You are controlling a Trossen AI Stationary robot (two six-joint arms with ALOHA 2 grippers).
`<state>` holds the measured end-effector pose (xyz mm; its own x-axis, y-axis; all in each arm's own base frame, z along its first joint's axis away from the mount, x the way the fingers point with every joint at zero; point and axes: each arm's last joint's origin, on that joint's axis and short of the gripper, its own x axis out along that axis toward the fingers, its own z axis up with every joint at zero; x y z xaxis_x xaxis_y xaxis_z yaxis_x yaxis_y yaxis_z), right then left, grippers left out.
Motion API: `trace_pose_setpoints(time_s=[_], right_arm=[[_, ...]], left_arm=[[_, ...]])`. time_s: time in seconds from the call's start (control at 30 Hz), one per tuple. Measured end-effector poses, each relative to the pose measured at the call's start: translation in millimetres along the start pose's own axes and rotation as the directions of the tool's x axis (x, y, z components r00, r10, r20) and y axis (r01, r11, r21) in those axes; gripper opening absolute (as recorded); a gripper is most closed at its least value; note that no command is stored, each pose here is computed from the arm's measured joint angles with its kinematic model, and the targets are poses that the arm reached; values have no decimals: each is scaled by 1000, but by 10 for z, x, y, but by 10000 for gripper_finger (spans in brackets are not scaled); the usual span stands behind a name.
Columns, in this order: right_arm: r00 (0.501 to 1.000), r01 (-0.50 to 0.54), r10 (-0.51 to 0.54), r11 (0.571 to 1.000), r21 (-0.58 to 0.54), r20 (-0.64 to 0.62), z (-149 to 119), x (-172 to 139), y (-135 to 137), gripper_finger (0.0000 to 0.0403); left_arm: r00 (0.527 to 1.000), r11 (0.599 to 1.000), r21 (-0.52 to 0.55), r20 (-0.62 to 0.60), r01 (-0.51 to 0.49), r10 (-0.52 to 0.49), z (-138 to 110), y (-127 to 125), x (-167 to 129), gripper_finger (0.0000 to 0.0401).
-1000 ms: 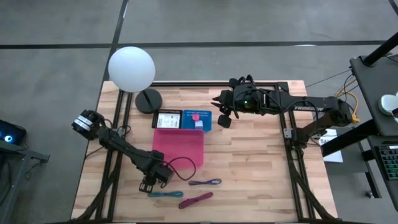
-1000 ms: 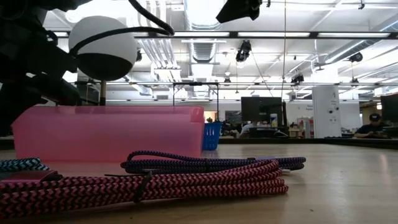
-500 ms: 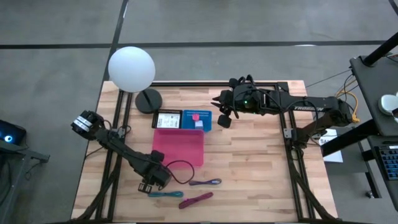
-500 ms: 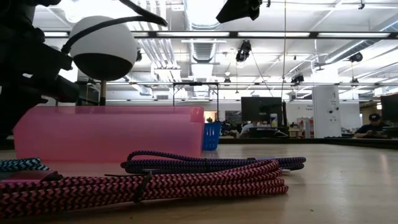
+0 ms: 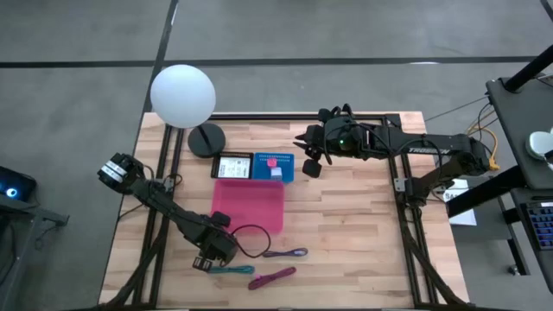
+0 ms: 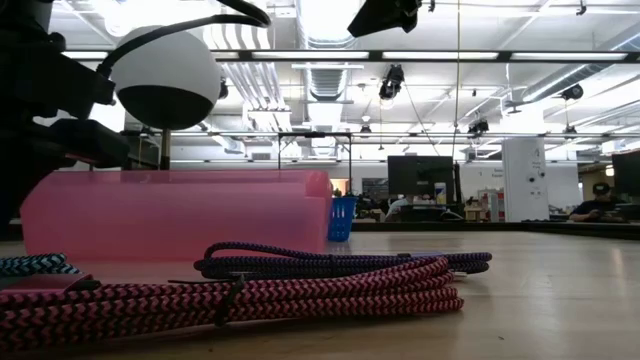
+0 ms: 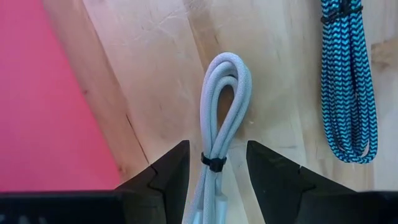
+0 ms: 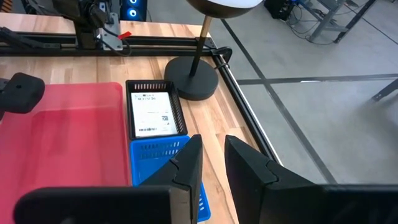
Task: Pick and place items into bin
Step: Put the white charger cable into the pink bin
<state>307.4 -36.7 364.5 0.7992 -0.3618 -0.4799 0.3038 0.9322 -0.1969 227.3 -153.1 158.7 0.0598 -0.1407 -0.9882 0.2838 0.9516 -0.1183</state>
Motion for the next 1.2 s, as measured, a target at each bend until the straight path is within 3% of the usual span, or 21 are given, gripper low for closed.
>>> trace_pose_setpoints(time_s=[0.47, 0.83, 1.2], right_arm=[[1000, -1, 1, 1000, -5, -11, -11, 0, 1, 56], [1000, -2, 1, 1000, -8, -24, -24, -2, 1, 56], [1000, -2, 1, 1000, -8, -23, -23, -2, 1, 56]], left_arm=[[1000, 1000, -3, -5, 7, -7, 4, -5, 2, 72], [1000, 1000, -27, -11, 13, -13, -11, -6, -31, 70], [999, 999, -23, 43, 34, -33, -99, -7, -290, 70]])
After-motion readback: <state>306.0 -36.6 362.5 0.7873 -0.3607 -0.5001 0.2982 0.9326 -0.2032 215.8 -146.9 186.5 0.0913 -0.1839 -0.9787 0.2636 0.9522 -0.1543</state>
